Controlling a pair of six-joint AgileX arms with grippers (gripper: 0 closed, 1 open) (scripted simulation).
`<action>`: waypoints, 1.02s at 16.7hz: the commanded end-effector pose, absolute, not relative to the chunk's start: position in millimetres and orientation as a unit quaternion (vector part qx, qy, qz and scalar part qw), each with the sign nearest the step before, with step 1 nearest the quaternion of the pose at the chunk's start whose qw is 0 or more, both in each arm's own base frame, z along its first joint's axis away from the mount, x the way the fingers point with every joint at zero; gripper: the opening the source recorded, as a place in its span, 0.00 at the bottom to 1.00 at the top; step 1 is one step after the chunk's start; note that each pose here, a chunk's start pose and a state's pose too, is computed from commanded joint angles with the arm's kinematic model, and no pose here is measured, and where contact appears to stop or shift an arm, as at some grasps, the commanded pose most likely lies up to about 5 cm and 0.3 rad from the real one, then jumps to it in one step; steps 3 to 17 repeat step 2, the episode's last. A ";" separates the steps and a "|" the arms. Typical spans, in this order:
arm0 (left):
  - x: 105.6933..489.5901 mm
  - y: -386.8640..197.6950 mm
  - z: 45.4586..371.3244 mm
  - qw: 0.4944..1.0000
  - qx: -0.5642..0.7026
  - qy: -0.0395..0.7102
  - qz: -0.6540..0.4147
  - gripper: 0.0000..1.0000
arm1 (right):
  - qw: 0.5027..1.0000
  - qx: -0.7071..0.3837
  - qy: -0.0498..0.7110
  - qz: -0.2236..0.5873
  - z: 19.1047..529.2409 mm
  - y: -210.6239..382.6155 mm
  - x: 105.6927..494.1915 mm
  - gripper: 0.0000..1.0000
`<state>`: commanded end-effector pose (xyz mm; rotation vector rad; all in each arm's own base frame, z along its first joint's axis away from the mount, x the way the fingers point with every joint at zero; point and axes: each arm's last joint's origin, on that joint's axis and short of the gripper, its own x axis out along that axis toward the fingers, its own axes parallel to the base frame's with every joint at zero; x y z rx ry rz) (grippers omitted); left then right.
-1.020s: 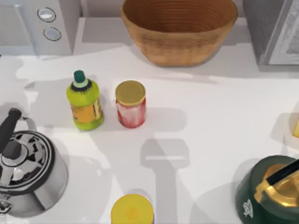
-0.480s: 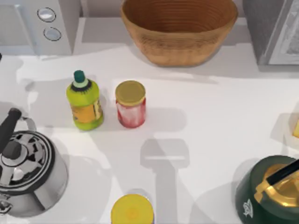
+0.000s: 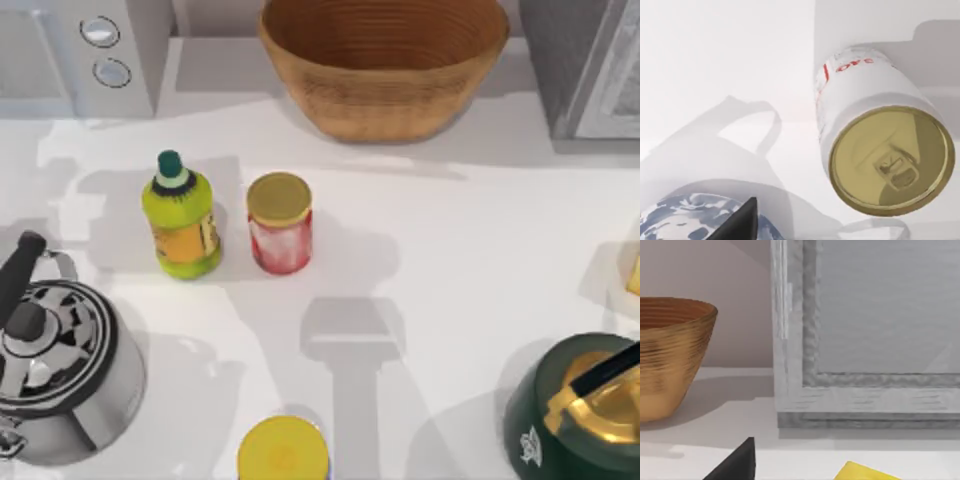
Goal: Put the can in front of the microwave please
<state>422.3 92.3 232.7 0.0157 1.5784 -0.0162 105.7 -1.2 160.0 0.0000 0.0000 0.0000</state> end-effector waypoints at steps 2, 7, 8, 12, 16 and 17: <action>421.6 91.7 238.7 0.707 0.008 0.707 -0.007 1.00 | 1.000 0.000 0.000 0.000 160.0 -1.2 105.7 1.00; 421.6 91.7 238.7 0.707 0.008 0.707 -0.007 1.00 | 1.000 0.000 0.000 0.000 160.0 -1.2 105.7 1.00; 421.6 91.7 238.7 0.707 0.008 0.707 -0.007 1.00 | 1.000 0.000 0.000 0.000 160.0 -1.2 105.7 1.00; 421.6 91.7 238.7 0.707 0.008 0.707 -0.007 1.00 | 1.000 0.000 0.000 0.000 160.0 -1.2 105.7 1.00; 421.6 91.7 238.7 0.707 0.008 0.707 -0.007 1.00 | 1.000 0.000 0.000 0.000 160.0 -1.2 105.7 1.00; 421.6 91.7 238.7 0.707 0.008 0.707 -0.007 1.00 | 1.000 0.000 0.000 0.000 160.0 -1.2 105.7 1.00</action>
